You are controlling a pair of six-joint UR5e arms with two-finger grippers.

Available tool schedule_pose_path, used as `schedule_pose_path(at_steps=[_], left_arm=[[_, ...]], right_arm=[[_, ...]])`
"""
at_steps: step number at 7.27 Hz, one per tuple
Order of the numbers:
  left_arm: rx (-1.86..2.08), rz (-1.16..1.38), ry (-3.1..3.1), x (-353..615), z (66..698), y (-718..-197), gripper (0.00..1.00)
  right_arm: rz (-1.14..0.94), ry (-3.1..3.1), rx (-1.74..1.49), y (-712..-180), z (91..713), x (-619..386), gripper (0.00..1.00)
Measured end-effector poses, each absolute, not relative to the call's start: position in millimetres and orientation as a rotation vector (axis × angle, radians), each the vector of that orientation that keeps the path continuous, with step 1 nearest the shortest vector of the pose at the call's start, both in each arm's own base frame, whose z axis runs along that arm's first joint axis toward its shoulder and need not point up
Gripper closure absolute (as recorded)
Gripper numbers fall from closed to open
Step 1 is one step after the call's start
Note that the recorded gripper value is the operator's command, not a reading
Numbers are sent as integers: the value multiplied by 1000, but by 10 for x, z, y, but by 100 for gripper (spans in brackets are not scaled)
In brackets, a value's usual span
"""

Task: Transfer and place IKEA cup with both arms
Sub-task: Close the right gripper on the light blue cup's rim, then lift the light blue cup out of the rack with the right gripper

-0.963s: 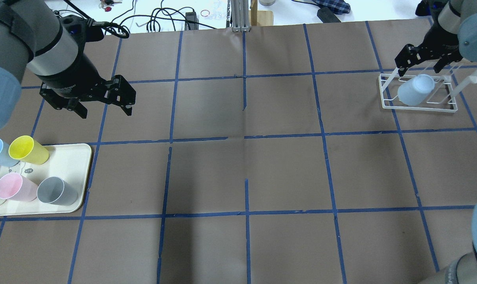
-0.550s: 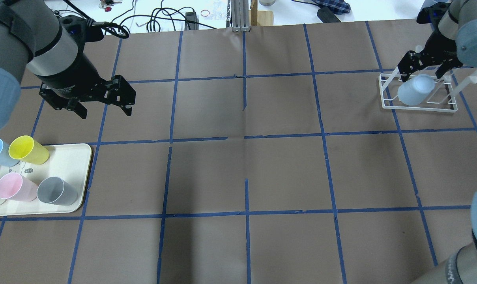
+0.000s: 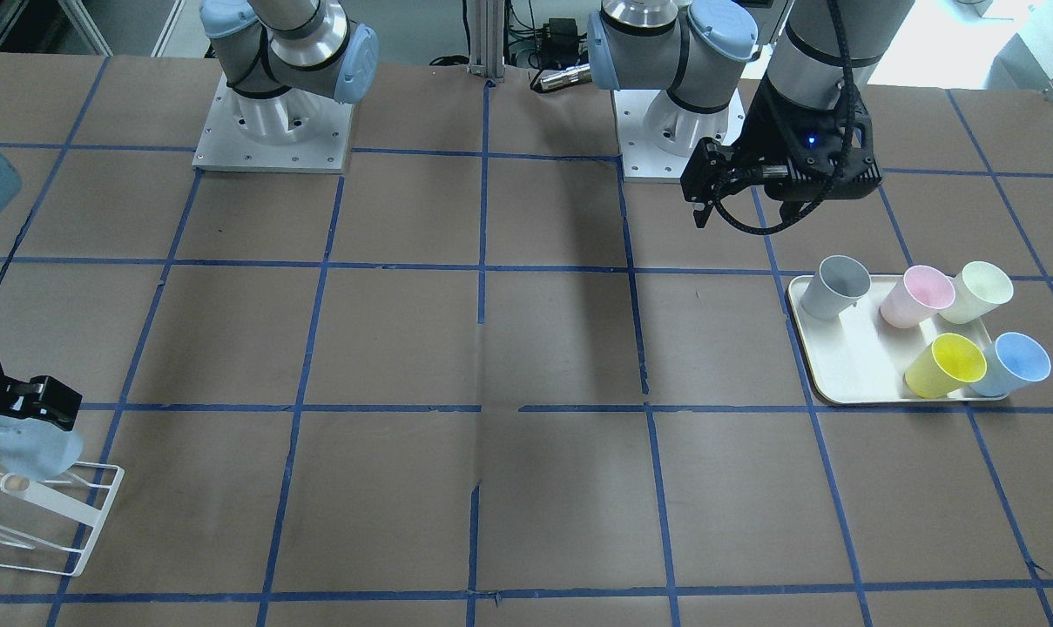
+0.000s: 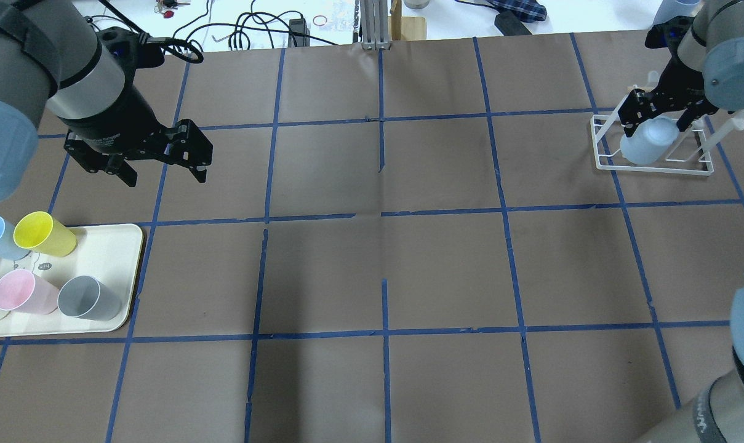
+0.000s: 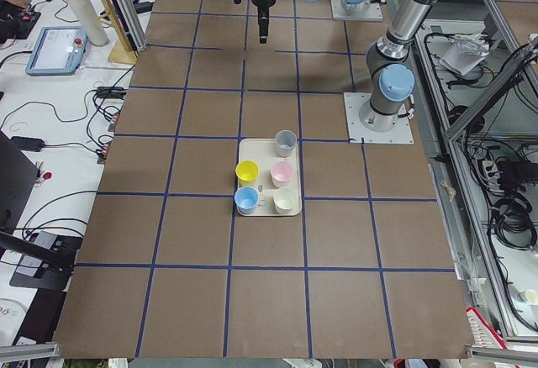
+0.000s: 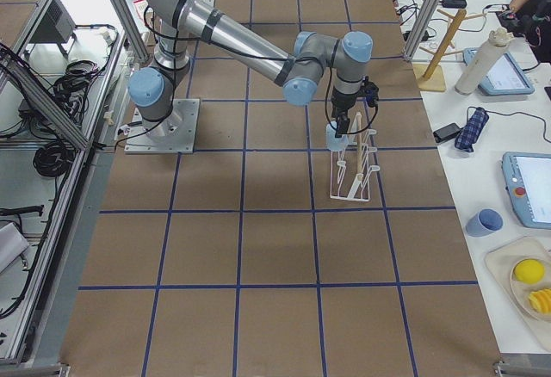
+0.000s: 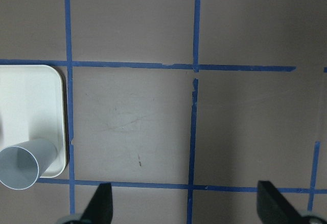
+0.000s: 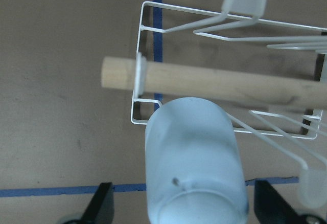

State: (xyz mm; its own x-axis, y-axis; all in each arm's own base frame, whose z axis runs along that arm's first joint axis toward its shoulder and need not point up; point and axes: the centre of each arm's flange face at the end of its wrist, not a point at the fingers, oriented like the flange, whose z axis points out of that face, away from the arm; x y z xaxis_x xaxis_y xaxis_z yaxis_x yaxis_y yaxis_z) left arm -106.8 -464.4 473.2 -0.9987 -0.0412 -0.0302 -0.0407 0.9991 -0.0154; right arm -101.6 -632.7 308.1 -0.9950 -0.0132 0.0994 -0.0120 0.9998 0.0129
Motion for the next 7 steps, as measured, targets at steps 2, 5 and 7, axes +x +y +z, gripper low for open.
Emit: schedule_pose_path(at_steps=[2,5,7], left_arm=[[-64,-13,3114,-1071,4716,-4648,0],[-53,-7,3118,-1082,4722,-4649,0],[-51,-14,3128,-1143,4775,-4539,0]], right_arm=[[-32,-3042,17,-6334,3032,-1022,17],[-34,-3038,14,-6338,3027,-1028,48],[-27,-3035,13,-6335,3065,-1028,59]])
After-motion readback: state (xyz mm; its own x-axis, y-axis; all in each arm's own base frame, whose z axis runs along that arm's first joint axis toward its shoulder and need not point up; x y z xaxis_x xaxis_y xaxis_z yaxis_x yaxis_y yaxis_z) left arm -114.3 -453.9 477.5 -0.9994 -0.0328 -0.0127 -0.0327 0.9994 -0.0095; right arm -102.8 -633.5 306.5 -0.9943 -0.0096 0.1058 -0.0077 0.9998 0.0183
